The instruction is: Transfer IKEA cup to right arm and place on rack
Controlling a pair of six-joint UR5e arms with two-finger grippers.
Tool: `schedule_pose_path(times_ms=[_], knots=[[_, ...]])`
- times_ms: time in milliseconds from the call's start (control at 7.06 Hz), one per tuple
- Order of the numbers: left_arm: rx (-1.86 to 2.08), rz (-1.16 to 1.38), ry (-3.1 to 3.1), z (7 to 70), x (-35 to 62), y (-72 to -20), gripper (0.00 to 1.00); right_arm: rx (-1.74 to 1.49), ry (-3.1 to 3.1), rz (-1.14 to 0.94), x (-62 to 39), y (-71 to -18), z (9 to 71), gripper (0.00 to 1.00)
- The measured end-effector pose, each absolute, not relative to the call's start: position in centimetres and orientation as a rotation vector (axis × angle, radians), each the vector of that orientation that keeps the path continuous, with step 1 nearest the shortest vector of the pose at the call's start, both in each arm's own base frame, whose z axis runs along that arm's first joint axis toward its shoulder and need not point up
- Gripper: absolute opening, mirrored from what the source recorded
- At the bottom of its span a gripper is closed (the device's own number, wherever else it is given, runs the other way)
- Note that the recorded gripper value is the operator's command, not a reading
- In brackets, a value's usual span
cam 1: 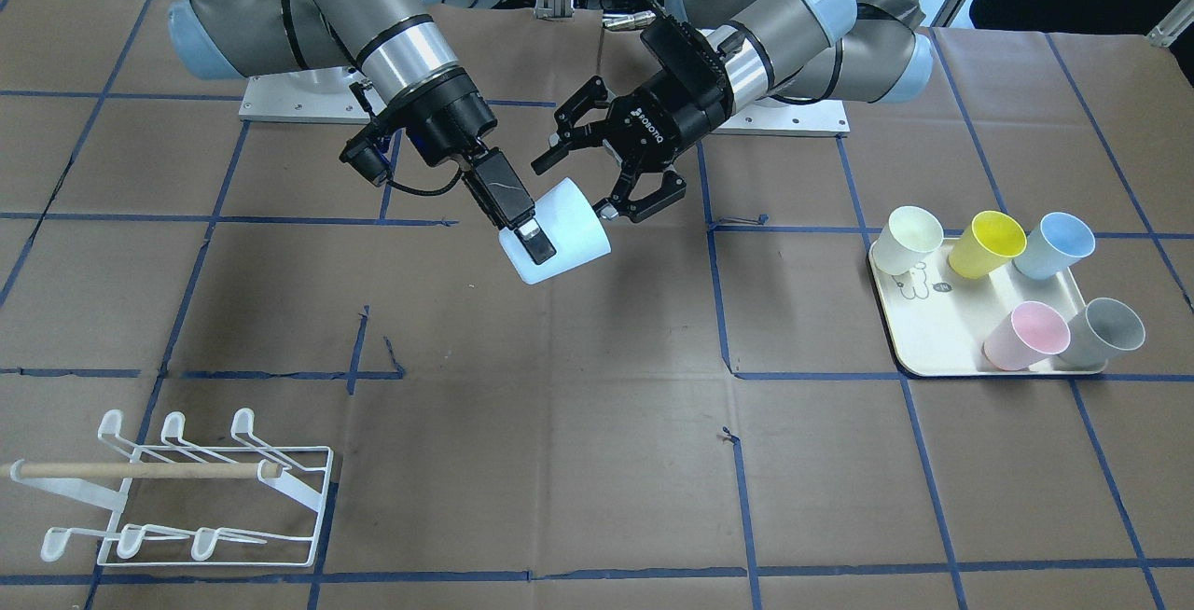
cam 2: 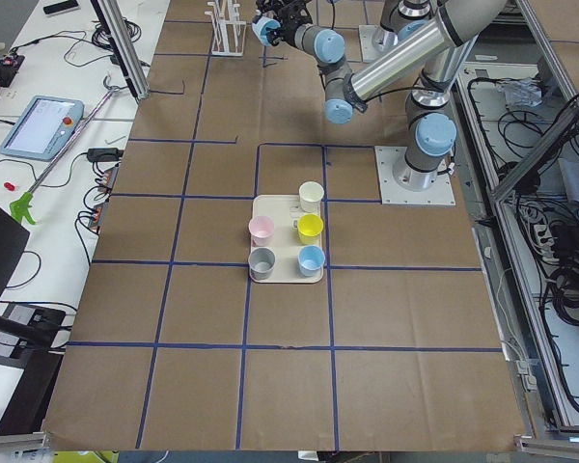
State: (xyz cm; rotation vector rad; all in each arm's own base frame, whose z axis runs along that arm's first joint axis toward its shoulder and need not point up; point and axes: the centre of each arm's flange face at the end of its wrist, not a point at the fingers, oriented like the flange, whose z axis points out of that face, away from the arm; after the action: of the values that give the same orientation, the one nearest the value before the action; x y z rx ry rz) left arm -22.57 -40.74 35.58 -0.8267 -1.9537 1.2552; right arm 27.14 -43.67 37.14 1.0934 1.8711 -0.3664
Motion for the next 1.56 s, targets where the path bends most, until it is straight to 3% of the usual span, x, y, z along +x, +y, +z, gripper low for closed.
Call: schedule_pose_path(times_ms=[425,850,1134,1559], knots=[[-0.717,1.288,-1.999,36.2,-19.5,-41.4,0.99,1.084,1.862,-0.460,25.7,-46.5,37.8,0.25],[-0.564,1.337,-2.085,37.4,-13.2,-42.8,0.99,0.982,1.929,-0.768,21.1,-52.1,39.2,0.25],[-0.418,1.306,-2.299,39.0,-10.8,-47.0,0.99,0.901,2.046,-1.032,18.8,-55.6,40.0,0.25],[-0.197,0.994,-2.658,44.2,-9.9,-53.2,0.99,0.694,2.301,-1.417,14.3,-60.2,40.7,0.24]])
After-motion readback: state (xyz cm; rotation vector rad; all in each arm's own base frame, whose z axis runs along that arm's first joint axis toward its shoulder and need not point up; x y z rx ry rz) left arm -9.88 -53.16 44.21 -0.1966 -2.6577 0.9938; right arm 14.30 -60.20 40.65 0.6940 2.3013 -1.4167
